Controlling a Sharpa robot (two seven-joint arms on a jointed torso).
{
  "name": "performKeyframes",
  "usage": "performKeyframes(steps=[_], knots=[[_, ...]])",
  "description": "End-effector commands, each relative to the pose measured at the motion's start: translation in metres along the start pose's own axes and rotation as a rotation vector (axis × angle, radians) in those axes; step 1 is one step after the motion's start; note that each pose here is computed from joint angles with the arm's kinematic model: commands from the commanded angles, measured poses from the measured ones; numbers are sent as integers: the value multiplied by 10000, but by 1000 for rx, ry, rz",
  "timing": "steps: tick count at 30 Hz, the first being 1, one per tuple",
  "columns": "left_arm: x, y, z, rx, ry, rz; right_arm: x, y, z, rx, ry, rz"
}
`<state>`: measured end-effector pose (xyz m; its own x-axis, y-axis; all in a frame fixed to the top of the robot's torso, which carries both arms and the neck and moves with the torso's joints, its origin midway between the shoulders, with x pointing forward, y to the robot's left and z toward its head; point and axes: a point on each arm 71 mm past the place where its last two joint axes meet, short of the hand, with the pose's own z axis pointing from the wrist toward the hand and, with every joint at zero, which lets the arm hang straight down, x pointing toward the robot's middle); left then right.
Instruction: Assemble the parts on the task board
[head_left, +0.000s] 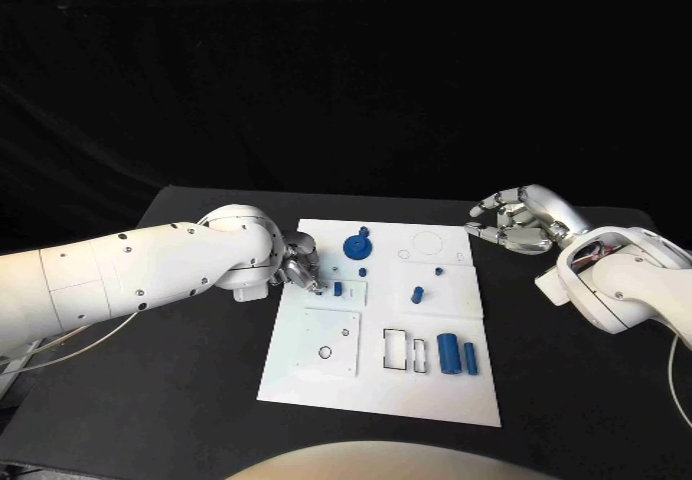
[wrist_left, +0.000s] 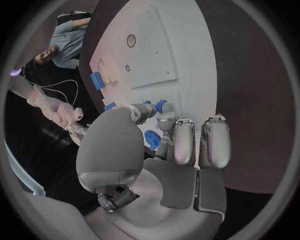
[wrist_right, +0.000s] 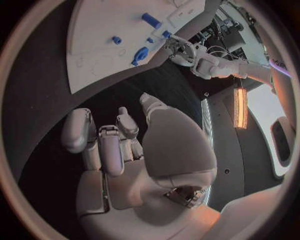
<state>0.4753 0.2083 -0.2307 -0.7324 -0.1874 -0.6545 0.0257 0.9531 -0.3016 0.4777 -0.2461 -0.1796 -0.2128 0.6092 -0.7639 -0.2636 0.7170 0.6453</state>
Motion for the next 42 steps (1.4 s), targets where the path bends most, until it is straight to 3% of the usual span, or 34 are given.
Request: performKeyframes(steps=[1, 19, 42], knots=[[53, -39, 27, 16, 25, -3, 3, 6, -4, -9, 1, -3], [63, -3, 64, 4, 32, -12, -3, -1, -8, -7, 0, -4], [-17, 96, 37, -11, -10, -48, -4, -10, -13, -6, 0, -4]])
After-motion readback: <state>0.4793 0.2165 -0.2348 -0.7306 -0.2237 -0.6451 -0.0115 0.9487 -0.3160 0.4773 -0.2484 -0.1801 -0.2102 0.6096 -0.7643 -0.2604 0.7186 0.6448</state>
